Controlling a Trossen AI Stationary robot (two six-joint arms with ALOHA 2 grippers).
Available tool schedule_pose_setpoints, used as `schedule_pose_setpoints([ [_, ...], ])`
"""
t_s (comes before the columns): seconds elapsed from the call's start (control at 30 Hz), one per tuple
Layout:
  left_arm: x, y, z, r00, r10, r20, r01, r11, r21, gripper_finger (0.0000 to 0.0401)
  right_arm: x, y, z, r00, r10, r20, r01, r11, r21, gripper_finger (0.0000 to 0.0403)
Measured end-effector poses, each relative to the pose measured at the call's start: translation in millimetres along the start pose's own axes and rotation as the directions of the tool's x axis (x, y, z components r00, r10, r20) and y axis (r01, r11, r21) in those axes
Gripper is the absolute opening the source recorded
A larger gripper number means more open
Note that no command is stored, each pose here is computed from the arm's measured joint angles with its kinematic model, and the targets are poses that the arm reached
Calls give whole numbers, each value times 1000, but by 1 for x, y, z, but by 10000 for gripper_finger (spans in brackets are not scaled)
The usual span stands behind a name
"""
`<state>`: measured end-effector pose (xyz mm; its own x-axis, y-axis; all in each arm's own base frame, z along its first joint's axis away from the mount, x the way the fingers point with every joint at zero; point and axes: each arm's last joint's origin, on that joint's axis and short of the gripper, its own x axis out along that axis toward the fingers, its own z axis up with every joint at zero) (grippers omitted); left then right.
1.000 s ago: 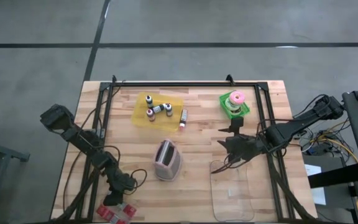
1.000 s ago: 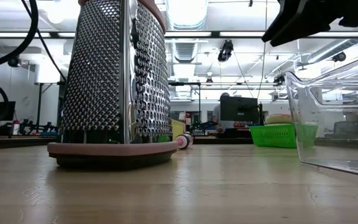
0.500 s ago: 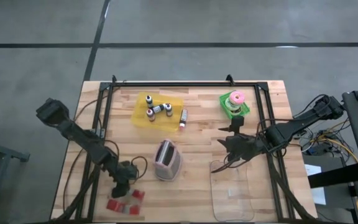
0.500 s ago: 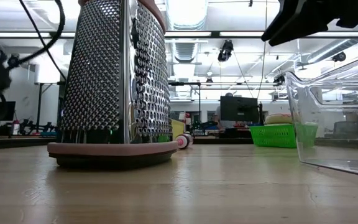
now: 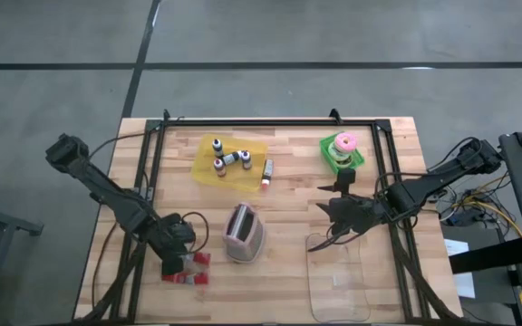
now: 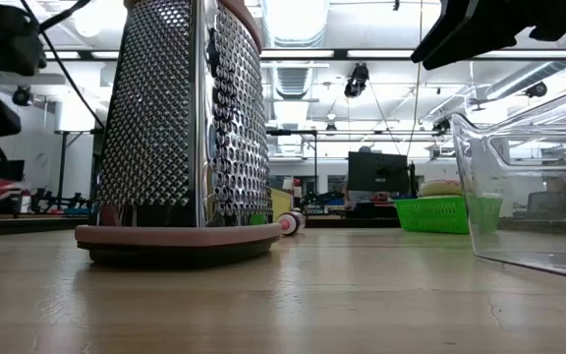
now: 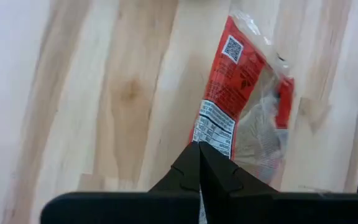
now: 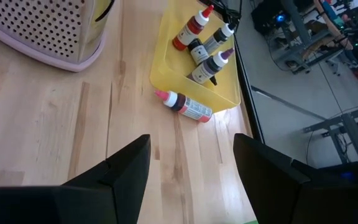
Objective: Pick & Place Food Item
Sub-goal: Put the popcorn bag into the transparent bin
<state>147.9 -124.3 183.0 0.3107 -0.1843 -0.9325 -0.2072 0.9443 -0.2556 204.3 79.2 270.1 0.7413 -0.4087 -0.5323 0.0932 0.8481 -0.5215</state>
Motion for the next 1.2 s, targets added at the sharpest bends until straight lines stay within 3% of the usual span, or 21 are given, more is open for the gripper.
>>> schedule_pose_setpoints([
  [0.37,-4,16,12,988,124,94,-119,991,-59,0,0,0,0,1000,0,2,0,1000,-2,226],
  [0.6,-4,34,23,954,265,140,-253,963,-97,0,0,0,0,1000,1,3,-1,1000,-1,226],
  [0.83,-7,39,27,931,326,164,-315,945,-89,0,0,0,0,1000,13,4,-13,1000,6,226],
  [1.2,-16,41,32,904,389,177,-377,921,-97,0,17,0,9,971,218,94,-227,970,93,226],
])
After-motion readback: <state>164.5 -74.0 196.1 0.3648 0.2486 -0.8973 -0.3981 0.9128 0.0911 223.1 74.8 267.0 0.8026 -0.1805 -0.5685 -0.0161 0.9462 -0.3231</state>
